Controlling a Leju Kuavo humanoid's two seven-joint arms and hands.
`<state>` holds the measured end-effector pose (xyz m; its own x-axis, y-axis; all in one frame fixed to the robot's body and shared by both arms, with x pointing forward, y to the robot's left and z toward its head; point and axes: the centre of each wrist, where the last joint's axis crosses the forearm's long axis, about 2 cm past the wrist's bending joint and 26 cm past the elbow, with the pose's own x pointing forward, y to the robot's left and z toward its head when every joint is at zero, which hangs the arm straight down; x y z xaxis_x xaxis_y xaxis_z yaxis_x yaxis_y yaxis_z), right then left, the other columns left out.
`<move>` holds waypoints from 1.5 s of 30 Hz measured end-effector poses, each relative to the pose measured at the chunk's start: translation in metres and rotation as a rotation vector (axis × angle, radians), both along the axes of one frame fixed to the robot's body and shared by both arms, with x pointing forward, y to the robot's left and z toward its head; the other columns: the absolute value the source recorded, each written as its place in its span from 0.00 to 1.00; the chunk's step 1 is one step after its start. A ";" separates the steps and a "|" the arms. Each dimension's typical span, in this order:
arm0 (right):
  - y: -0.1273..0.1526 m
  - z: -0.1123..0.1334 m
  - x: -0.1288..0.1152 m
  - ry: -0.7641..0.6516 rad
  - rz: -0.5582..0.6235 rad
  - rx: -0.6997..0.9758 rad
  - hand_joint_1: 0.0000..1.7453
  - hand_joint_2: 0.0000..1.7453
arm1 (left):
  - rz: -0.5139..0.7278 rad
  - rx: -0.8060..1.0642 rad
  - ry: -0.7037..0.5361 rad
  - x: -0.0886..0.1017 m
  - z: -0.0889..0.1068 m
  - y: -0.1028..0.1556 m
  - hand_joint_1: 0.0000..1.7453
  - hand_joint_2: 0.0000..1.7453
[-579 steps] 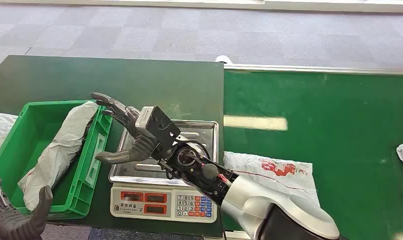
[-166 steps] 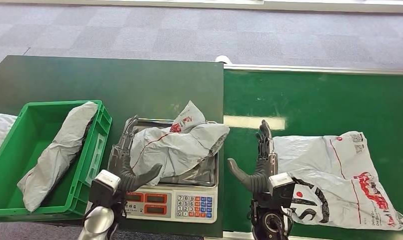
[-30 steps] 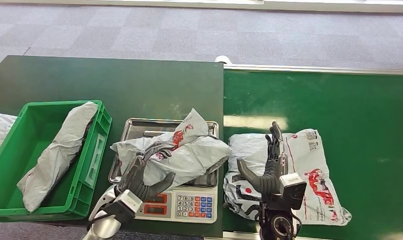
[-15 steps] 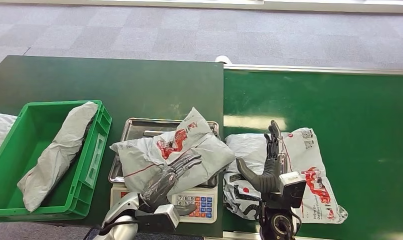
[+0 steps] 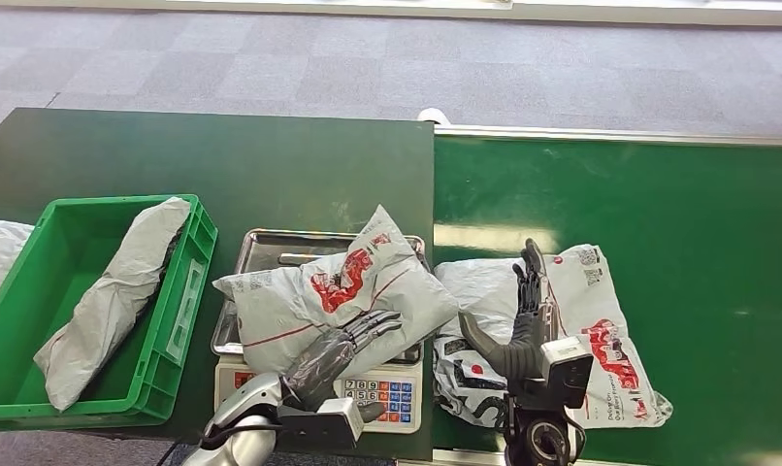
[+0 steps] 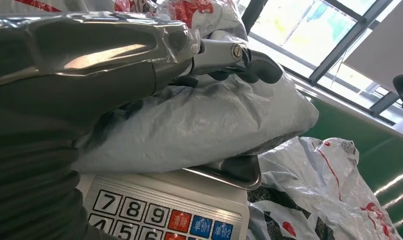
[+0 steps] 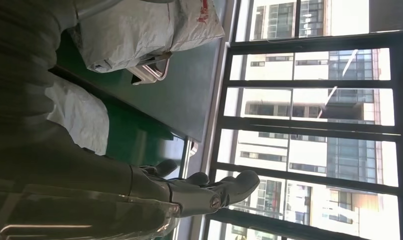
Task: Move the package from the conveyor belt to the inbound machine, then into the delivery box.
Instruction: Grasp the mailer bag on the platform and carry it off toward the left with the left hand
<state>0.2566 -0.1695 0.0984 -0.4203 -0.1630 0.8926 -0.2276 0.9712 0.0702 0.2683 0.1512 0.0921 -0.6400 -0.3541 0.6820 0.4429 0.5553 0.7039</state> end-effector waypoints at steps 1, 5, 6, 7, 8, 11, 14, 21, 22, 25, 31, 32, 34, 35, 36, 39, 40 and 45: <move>0.000 0.000 0.000 0.001 0.000 0.000 0.00 1.00 | -0.001 0.004 0.007 0.000 0.000 0.000 0.00 1.00; 0.000 -0.001 -0.001 0.003 -0.001 -0.002 0.00 1.00 | -0.011 0.018 0.032 0.003 -0.001 0.000 0.00 1.00; 0.000 -0.001 -0.001 0.003 -0.001 -0.003 0.00 1.00 | -0.013 0.019 0.035 0.003 -0.001 0.000 0.01 1.00; 0.000 -0.001 -0.001 0.003 -0.001 -0.003 0.00 1.00 | -0.014 0.021 0.038 0.003 -0.001 0.000 0.07 1.00; 0.000 -0.001 -0.001 0.004 -0.001 -0.003 0.00 1.00 | -0.017 0.023 0.043 0.004 -0.002 0.000 0.18 1.00; 0.000 -0.001 -0.001 0.005 -0.002 -0.004 0.00 1.00 | -0.036 0.032 0.067 0.006 -0.002 0.000 0.75 1.00; 0.000 0.000 0.000 0.005 -0.002 -0.006 0.00 1.00 | -0.052 0.040 0.081 0.008 -0.002 -0.001 0.99 1.00; 0.000 0.000 0.000 0.008 -0.004 -0.007 0.00 1.00 | -0.057 0.022 0.082 0.011 -0.001 -0.001 1.00 1.00; 0.000 0.000 0.000 0.008 -0.004 -0.007 0.00 1.00 | -0.057 0.022 0.082 0.012 -0.001 -0.001 1.00 1.00; 0.000 0.000 0.000 0.008 -0.004 -0.007 0.00 1.00 | -0.058 0.018 0.084 0.012 -0.001 -0.002 1.00 1.00; -0.001 0.000 0.000 0.008 -0.004 -0.007 0.00 1.00 | -0.063 0.010 0.096 0.012 -0.001 -0.002 1.00 1.00; -0.001 0.000 0.000 0.008 -0.004 -0.007 0.00 1.00 | -0.064 0.010 0.096 0.013 0.000 -0.002 1.00 1.00; -0.001 0.000 0.000 0.008 -0.004 -0.007 0.00 1.00 | -0.065 0.007 0.094 0.013 0.000 -0.002 1.00 1.00; -0.001 0.000 0.000 0.008 -0.004 -0.007 0.00 1.00 | -0.065 0.002 0.091 0.014 0.000 -0.002 1.00 1.00; -0.001 0.000 0.000 0.008 -0.004 -0.007 0.00 1.00 | -0.065 -0.005 0.086 0.014 0.001 -0.002 1.00 1.00; -0.001 0.000 0.000 0.008 -0.004 -0.007 0.00 1.00 | -0.062 -0.046 0.059 0.014 0.001 -0.002 1.00 1.00; -0.001 0.000 0.000 0.008 -0.004 -0.007 0.00 1.00 | -0.059 -0.066 0.048 0.013 0.001 -0.001 1.00 1.00; -0.001 0.000 0.000 0.009 -0.011 -0.004 0.00 1.00 | -0.039 -0.203 0.001 0.009 0.006 0.002 1.00 1.00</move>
<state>0.2568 -0.1702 0.0983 -0.4138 -0.1544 0.8971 -0.2161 0.9740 0.0680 0.2768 0.1528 0.0981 -0.6499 -0.1844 0.7373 0.4672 0.6682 0.5790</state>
